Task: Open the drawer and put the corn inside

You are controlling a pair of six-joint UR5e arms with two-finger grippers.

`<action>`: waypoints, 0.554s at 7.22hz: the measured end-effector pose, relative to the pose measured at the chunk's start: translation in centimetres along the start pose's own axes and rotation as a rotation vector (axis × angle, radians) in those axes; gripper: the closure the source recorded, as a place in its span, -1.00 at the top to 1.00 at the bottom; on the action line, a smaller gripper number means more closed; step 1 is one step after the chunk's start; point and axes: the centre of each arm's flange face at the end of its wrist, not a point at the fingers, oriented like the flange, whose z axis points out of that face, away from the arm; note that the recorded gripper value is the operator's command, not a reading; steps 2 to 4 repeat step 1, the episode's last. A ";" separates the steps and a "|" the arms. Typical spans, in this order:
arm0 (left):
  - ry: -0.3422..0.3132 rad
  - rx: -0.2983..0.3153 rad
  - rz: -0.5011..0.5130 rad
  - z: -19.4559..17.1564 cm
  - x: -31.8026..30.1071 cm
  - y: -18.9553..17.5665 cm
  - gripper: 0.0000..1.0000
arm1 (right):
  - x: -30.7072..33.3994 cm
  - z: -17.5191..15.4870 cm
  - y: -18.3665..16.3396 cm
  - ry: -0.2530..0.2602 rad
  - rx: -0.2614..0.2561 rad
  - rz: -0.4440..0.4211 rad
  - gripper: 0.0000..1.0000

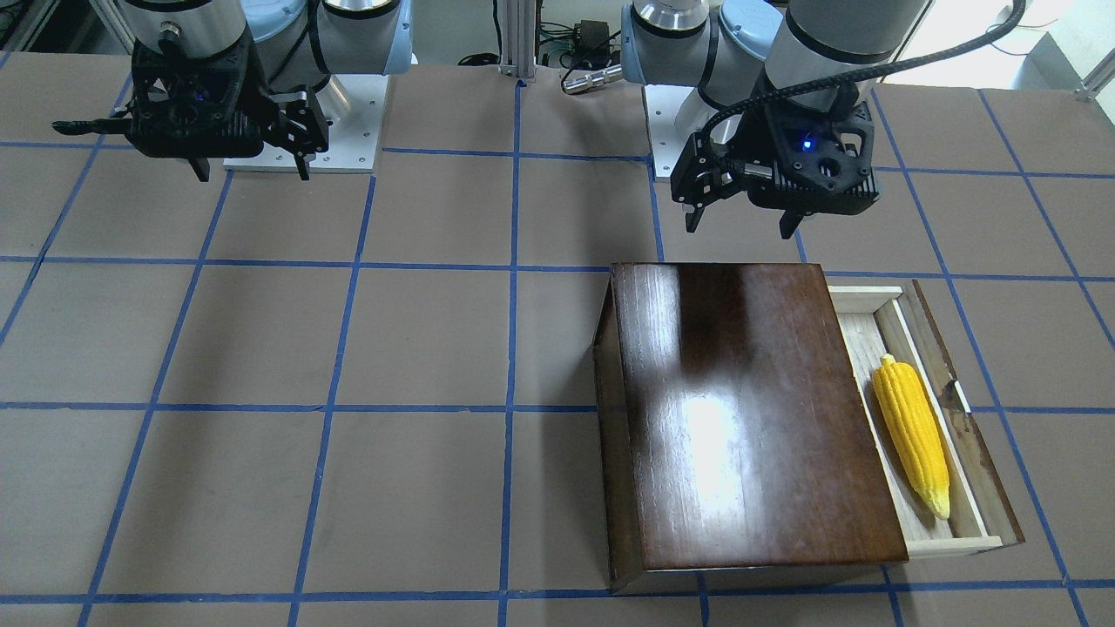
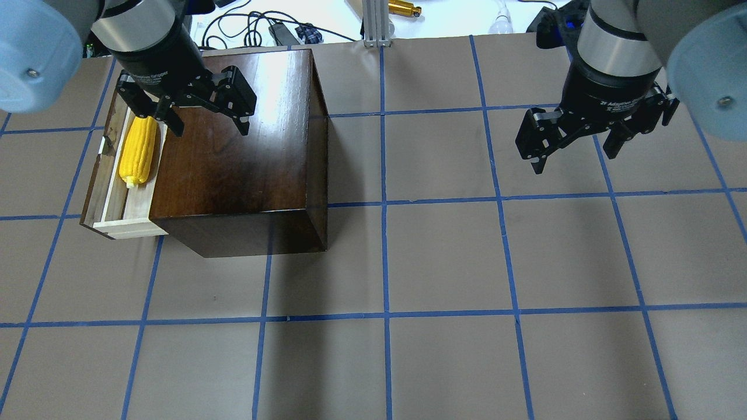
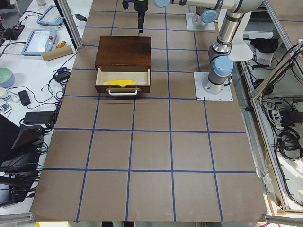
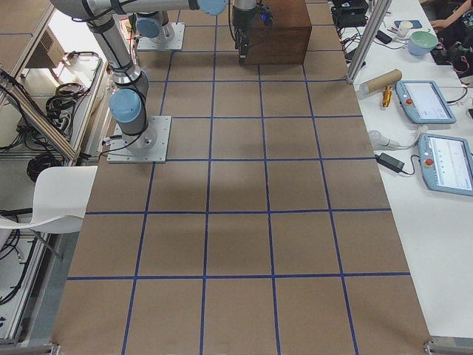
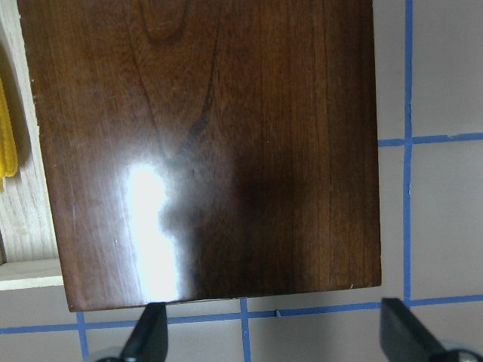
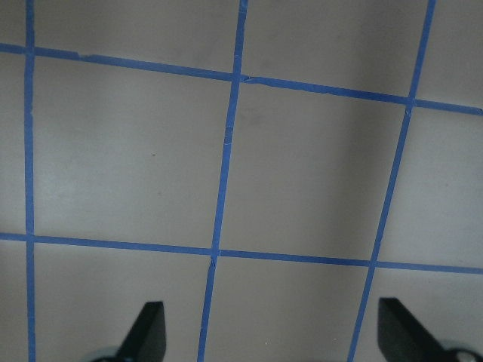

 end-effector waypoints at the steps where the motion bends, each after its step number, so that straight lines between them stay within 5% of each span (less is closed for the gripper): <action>1: 0.000 0.000 0.000 0.0 0.0 0.0 1.00 | 0.0 0.0 0.0 0.001 0.000 0.000 1.00; 4: 0.000 0.000 0.000 0.0 0.0 0.0 1.00 | 0.0 0.0 0.0 0.001 0.000 0.000 1.00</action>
